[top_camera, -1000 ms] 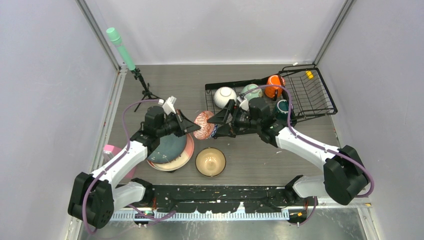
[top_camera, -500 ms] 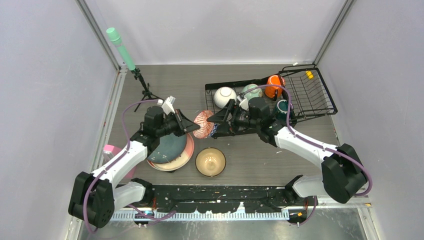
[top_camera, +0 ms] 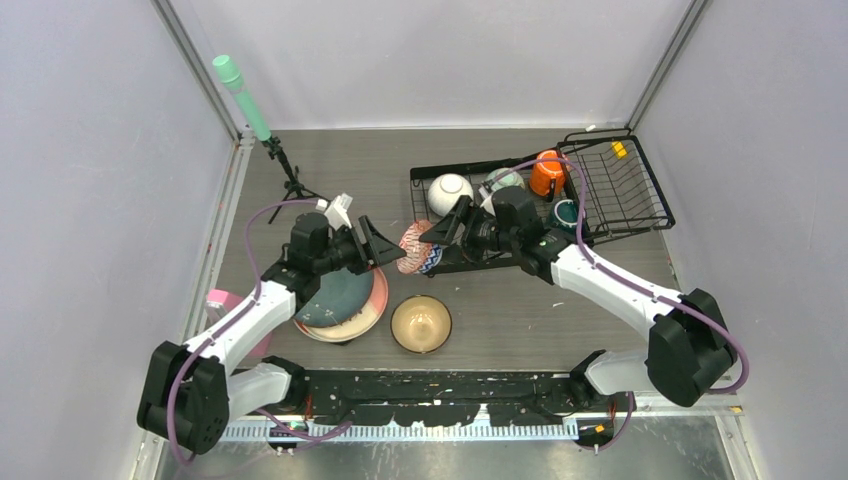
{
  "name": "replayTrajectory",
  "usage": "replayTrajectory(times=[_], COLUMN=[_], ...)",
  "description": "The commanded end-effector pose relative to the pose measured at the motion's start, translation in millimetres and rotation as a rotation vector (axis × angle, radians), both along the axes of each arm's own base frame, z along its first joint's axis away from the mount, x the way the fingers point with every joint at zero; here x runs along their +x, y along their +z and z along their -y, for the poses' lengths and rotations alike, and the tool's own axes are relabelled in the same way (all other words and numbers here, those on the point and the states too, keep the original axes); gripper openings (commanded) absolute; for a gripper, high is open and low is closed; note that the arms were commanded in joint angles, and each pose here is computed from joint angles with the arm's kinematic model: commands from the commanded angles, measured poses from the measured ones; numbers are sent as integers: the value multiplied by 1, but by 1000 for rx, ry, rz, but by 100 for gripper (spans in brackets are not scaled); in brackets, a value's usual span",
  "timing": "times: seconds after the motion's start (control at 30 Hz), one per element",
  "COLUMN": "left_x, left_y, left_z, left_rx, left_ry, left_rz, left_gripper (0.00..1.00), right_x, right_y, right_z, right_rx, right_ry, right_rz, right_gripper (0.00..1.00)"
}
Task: Load the mixed dishes into the dish rack
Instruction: Pick up the bowl from the corner of the board, then turn the bowl upside down on the dish rack.
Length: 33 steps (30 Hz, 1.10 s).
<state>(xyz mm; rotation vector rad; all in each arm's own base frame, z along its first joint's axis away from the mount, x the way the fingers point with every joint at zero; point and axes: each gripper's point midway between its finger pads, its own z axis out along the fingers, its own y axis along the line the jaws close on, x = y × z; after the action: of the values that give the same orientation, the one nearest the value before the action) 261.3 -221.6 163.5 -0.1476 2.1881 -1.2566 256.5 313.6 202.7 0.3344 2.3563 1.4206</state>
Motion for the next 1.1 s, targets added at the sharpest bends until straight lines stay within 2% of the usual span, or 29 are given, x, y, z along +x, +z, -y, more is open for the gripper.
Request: replayTrajectory(times=[0.0, 0.13, 0.33, 0.47, 0.7, 0.87, 1.07], left_x=[4, 0, -11, -17, -29, -35, -37], left_y=[19, 18, 11, 9, 2, 3, 4], left_z=[-6, -10, -13, -17, -28, -33, -38], left_rx=[35, 62, 116, 153, 248, 280, 295], left_ry=[20, 16, -32, -52, -69, -66, -47], left_rz=[81, 88, 83, 98, 104, 123, 144], left_gripper=[70, 79, 84, 87, 88, 88, 90], right_x=[17, 27, 44, 62, 81, 93, 105], right_y=[43, 48, 56, 53, 50, 34, 22], right_z=[10, 24, 51, 77, 110, 135, 153], right_rx=[-37, -130, -329, -513, -777, -1003, -1185], right_ry=[-46, -85, -126, -173, -193, -174, -148], right_rz=[157, 208, 288, 330, 337, 307, 283], right_gripper=[31, 30, 30, 30, 30, 30, 30])
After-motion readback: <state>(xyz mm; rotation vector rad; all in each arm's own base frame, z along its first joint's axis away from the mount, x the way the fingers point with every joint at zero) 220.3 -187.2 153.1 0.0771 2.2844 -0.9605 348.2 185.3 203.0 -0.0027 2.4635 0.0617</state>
